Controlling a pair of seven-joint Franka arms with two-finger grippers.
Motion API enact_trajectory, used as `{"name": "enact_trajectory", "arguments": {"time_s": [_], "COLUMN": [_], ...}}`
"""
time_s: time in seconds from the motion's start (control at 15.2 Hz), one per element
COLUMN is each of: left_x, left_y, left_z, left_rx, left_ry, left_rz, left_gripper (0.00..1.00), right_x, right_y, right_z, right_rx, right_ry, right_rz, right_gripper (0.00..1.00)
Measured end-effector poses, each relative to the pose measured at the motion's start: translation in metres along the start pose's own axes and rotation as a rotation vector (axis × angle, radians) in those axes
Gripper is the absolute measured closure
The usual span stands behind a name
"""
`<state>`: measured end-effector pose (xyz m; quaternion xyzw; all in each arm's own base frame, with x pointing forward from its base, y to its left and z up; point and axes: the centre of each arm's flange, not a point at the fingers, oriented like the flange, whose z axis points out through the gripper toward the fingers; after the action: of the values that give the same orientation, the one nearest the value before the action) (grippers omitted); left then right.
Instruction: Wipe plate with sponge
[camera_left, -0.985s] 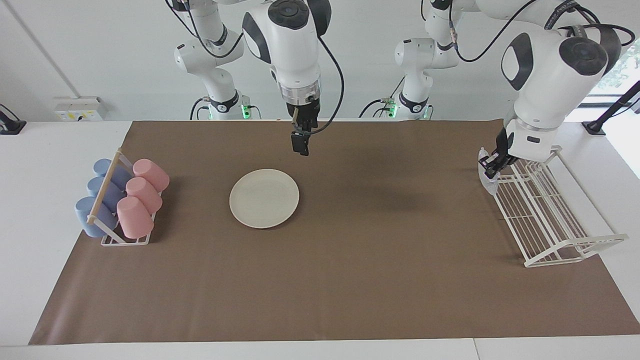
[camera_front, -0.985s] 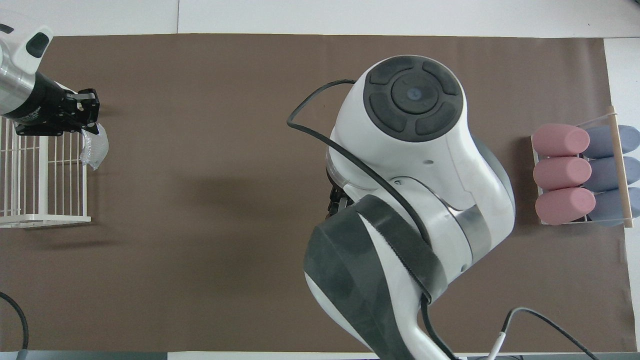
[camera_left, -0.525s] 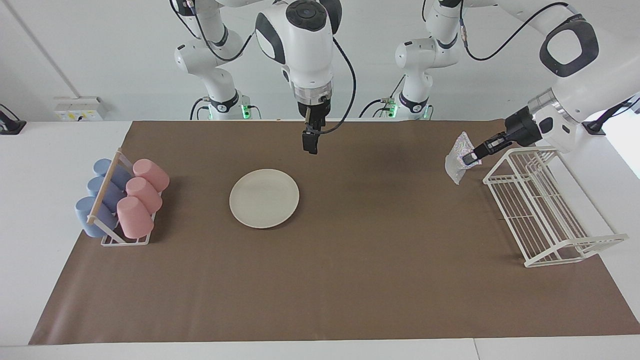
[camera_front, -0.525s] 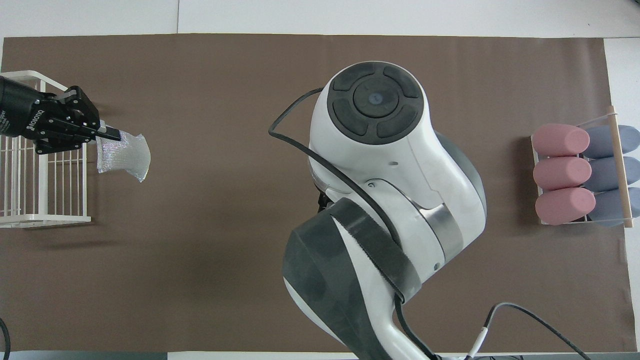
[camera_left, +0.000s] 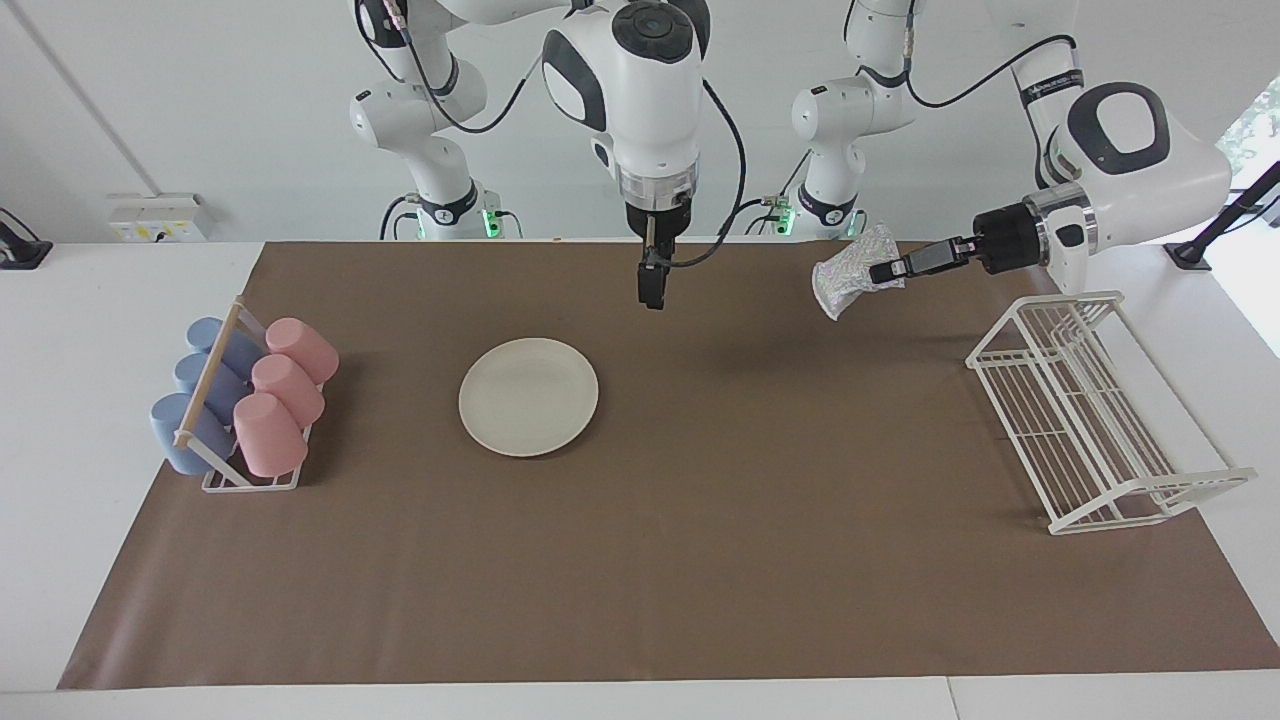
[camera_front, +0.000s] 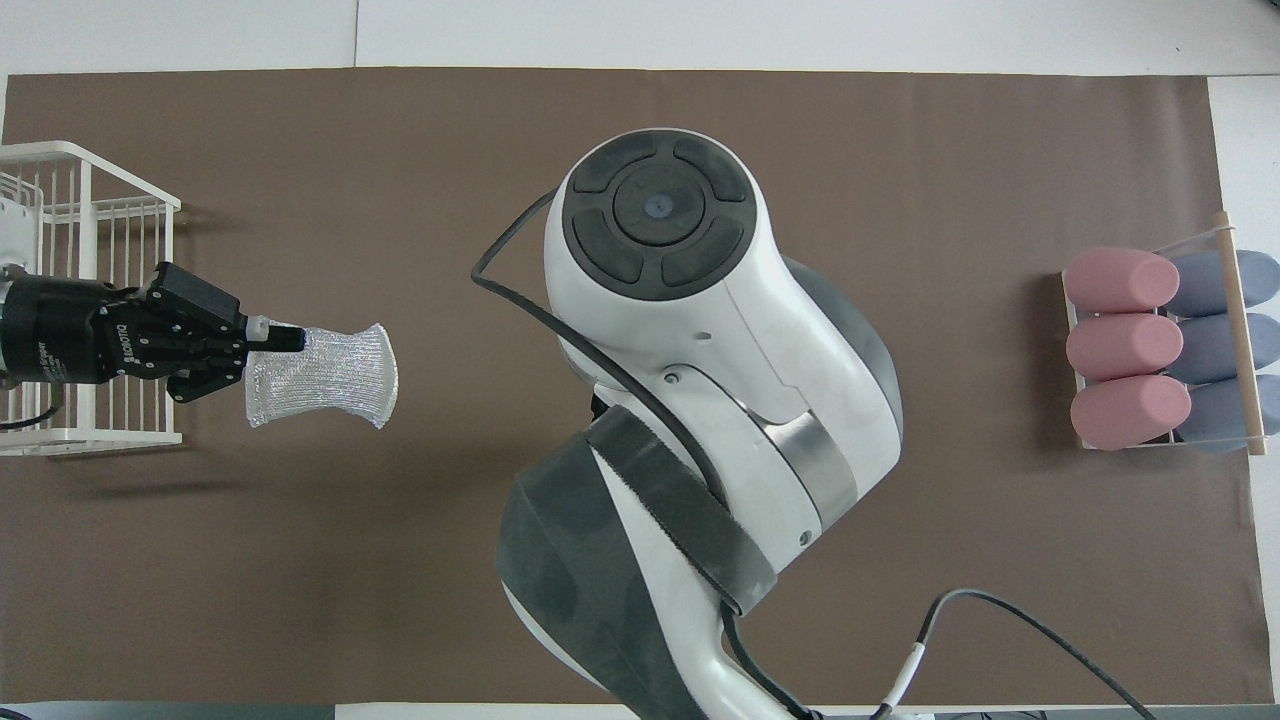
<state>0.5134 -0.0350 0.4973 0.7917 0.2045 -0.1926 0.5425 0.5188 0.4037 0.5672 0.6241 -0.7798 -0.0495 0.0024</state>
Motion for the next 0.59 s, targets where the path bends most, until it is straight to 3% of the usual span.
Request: {"name": "enact_trajectory", "arguments": {"time_s": [0.13, 0.33, 0.59], "left_x": [-0.008, -0.020, -0.025], "left_y": [-0.039, -0.078, -0.088], "left_z": [0.022, 0.045, 0.062], "left_rx": [-0.120, -0.287, -0.312], "left_ry": [-0.031, 0.020, 0.007], "left_rz": [-0.006, -0.007, 0.043], "left_gripper": [0.94, 0.94, 0.94], "right_x": [-0.005, -0.018, -0.043], "right_y": [0.005, 0.022, 0.049], "right_z": [-0.002, -0.002, 0.000], "right_rx": [0.003, 0.005, 0.020], "right_ry": [-0.004, -0.008, -0.031], "right_rz": [-0.011, -0.044, -0.099], "right_gripper": [0.00, 0.00, 0.00]}}
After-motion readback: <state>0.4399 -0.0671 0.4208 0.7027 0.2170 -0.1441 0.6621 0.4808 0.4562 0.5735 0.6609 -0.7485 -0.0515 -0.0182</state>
